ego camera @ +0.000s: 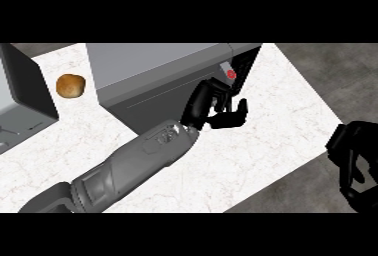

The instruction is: Pick up the milk, place it into the microwave and close the microwave

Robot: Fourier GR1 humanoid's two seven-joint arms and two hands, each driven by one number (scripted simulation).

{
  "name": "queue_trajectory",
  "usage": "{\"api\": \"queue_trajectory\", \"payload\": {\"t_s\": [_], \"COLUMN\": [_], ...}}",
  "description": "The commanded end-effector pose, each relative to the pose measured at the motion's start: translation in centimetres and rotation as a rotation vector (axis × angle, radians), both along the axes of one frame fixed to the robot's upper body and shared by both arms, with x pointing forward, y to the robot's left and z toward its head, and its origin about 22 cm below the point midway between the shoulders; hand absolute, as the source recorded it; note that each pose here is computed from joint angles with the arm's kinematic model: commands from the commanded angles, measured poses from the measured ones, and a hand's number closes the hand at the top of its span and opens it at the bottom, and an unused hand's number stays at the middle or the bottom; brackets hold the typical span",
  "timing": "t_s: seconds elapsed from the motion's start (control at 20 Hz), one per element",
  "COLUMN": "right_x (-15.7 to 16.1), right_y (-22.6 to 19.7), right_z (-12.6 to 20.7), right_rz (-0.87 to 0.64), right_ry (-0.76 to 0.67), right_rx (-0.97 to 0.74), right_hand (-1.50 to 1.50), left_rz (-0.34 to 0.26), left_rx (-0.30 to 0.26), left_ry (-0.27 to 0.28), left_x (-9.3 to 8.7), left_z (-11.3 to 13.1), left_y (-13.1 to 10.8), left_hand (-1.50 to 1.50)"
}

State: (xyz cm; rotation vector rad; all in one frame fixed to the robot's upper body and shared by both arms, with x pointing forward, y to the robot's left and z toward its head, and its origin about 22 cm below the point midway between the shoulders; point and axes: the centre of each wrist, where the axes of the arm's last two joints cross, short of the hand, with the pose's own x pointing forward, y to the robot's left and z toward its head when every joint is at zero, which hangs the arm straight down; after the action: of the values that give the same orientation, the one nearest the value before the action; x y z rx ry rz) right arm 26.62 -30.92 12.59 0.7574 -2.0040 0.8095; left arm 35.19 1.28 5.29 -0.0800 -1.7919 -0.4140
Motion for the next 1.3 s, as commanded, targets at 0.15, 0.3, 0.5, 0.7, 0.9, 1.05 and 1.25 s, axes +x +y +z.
{"api": "queue_trajectory", "payload": {"t_s": [0.15,0.3,0.5,0.7,0.9,1.05,1.25], "right_x": [-0.5,-0.8,-1.3,-2.6,-3.7,-4.6,-5.9], "right_y": [1.3,1.8,2.1,3.1,4.0,4.6,5.6], "right_z": [0.7,0.8,0.9,-0.7,-1.9,-2.2,-3.0], "right_rz": [0.119,0.127,0.144,0.234,0.249,0.246,0.236], "right_ry": [-0.023,-0.026,-0.020,0.105,0.150,0.164,0.187], "right_rx": [0.004,0.003,0.005,-0.120,-0.064,-0.044,-0.011], "right_hand": [1.50,1.50,1.50,1.50,1.50,1.50,1.50], "left_rz": [-0.072,-0.066,-0.057,0.111,0.147,0.156,0.121], "left_rx": [-0.015,-0.018,-0.024,-0.160,-0.424,-0.476,-0.514], "left_ry": [-0.057,-0.067,-0.053,0.264,0.359,0.403,0.434], "left_x": [-0.4,-0.4,-0.5,-0.2,0.6,0.8,0.9], "left_z": [2.5,2.3,2.0,0.3,2.1,0.8,-0.2], "left_y": [-3.8,-3.7,-3.6,-1.8,-0.9,0.1,0.6], "left_hand": [1.50,1.50,1.50,1.50,1.50,1.50,1.50]}}
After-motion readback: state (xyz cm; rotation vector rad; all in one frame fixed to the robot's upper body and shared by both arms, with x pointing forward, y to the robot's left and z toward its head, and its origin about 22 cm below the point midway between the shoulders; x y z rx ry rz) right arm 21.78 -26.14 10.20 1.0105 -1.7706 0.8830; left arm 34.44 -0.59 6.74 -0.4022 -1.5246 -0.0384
